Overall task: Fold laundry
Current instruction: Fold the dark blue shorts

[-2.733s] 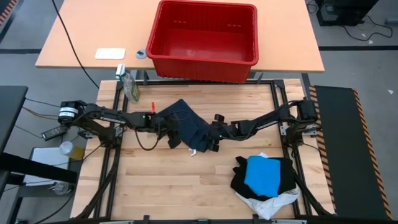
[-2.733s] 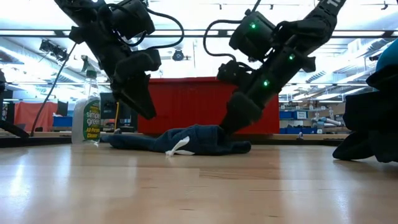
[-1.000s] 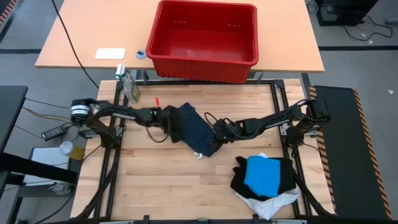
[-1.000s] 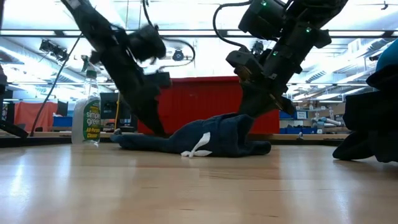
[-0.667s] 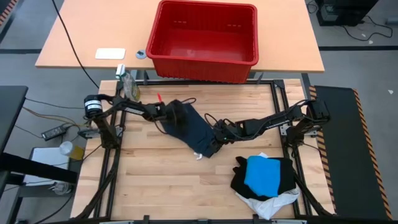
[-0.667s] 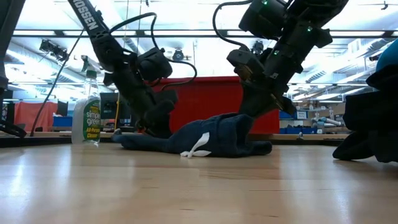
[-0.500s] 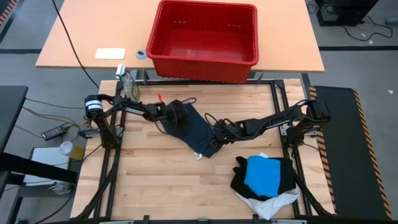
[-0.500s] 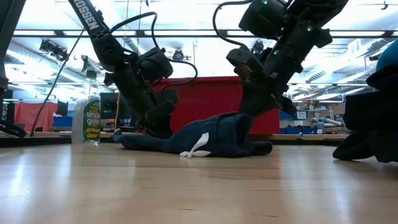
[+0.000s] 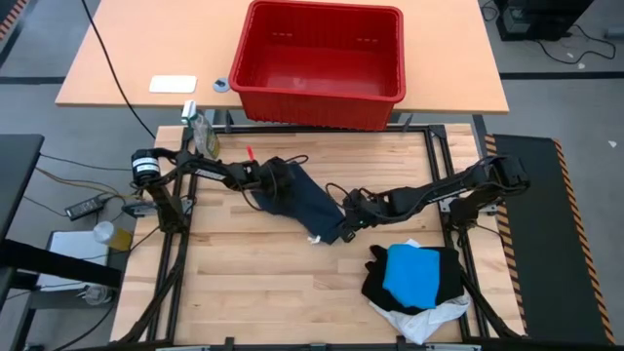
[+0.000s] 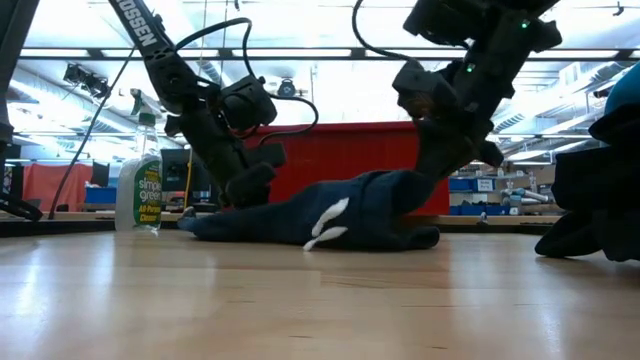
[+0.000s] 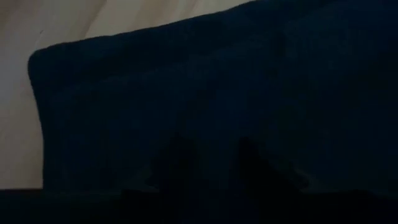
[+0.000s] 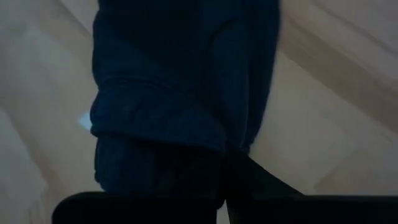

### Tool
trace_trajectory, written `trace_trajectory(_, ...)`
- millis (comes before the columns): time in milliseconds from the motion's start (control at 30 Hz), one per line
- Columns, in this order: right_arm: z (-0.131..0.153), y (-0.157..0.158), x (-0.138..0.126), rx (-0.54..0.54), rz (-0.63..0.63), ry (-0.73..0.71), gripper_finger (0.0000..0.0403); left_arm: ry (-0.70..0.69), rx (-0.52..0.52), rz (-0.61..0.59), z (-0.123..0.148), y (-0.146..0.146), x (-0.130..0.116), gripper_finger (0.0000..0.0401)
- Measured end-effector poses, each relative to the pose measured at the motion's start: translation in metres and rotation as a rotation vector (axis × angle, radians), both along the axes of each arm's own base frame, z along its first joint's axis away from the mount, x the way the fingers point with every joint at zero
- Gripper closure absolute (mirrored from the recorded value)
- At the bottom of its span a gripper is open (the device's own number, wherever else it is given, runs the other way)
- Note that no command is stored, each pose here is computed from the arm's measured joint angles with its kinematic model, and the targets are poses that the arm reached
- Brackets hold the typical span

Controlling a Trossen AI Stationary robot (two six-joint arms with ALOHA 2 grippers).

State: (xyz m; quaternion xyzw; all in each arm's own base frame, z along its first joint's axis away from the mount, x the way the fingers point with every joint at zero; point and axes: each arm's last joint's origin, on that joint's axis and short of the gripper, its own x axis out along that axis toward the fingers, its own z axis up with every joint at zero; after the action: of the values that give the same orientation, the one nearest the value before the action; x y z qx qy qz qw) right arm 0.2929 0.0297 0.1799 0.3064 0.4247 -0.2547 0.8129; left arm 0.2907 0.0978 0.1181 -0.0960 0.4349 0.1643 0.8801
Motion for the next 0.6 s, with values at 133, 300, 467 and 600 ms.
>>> trace_trajectory(133,-0.01,0.001,0.005,-0.019,0.041,0.025,0.0382,-0.001,0.001,-0.01,0.0,-0.002,0.001,0.0239)
trace_trajectory(300,-0.026,0.003,0.01,-0.019,0.092,0.073,0.0369,-0.001,-0.003,-0.008,0.0,-0.002,0.0,0.0239)
trace_trajectory(467,-0.034,0.003,0.011,-0.03,0.197,0.114,0.0336,-0.001,-0.008,-0.009,0.0,-0.002,0.0,0.0239)
trace_trajectory(600,-0.03,-0.002,0.008,-0.031,0.252,0.137,0.0283,-0.002,-0.01,-0.008,0.0,-0.002,0.0,0.0239)
